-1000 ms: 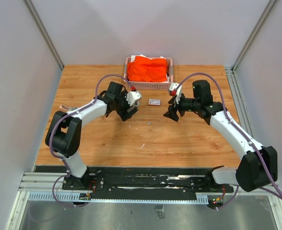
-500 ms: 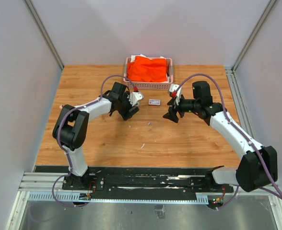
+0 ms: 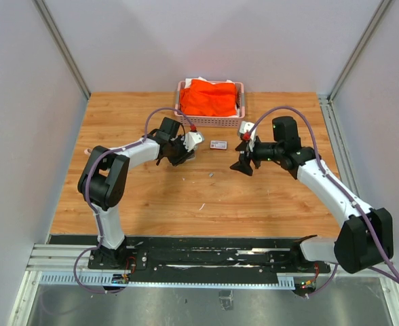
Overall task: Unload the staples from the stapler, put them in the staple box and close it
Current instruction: Pick up the stapler from the center of the board.
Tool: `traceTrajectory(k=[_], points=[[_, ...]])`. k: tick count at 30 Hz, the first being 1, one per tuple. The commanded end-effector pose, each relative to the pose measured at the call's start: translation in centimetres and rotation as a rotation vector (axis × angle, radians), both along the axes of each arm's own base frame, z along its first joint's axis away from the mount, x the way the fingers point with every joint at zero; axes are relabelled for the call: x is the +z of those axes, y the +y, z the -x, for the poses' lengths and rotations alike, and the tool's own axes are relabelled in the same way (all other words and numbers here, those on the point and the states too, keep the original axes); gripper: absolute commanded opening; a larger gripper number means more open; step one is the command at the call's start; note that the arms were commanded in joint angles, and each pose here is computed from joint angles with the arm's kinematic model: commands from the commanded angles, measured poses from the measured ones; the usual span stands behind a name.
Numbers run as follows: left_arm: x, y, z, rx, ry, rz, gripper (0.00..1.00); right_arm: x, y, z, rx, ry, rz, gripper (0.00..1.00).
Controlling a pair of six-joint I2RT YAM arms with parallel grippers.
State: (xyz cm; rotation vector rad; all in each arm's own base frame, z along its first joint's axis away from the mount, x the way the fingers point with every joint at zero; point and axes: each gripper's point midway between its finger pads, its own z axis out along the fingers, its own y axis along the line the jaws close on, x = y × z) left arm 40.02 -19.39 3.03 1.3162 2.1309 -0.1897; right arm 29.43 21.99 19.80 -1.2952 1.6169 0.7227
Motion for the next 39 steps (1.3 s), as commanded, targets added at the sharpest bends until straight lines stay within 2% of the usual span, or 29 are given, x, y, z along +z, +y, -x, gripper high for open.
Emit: traceTrajectory(k=[1, 8, 13, 20, 32, 35, 37, 39], points=[[1.0, -1.0, -0.3, -0.030, -0.024, 0.032, 0.36, 0.9, -0.1, 0.6, 0.046, -0.056, -0.023, 0.71], [2.5, -2.1, 1.9, -0.085, 0.017, 0.110, 0.12, 0.9, 0.2, 1.9, 0.136, -0.132, -0.032, 0.71], [4.8, -3.7, 5.1, -0.174, 0.104, 0.223, 0.10, 0.7, 0.4, 3.1, 0.228, -0.221, -0.027, 0.70], [8.3, -5.3, 10.8, -0.307, 0.305, 0.367, 0.09, -0.7, 0.7, 5.3, 0.384, -0.396, 0.026, 0.68], [9.2, -5.9, 17.8, -0.399, 0.639, 0.527, 0.06, -2.7, 1.9, 6.1, 0.524, -0.740, 0.216, 0.65], [9.3, -6.0, 19.0, -0.408, 0.704, 0.559, 0.05, -2.8, 3.2, 6.4, 0.562, -0.809, 0.267, 0.60], [9.1, -6.1, 19.6, -0.412, 0.731, 0.570, 0.04, -3.0, 4.1, 6.7, 0.579, -0.815, 0.281, 0.53], [8.6, -6.1, 20.2, -0.426, 0.746, 0.552, 0.03, -2.9, 5.0, 6.7, 0.570, -0.793, 0.267, 0.51]])
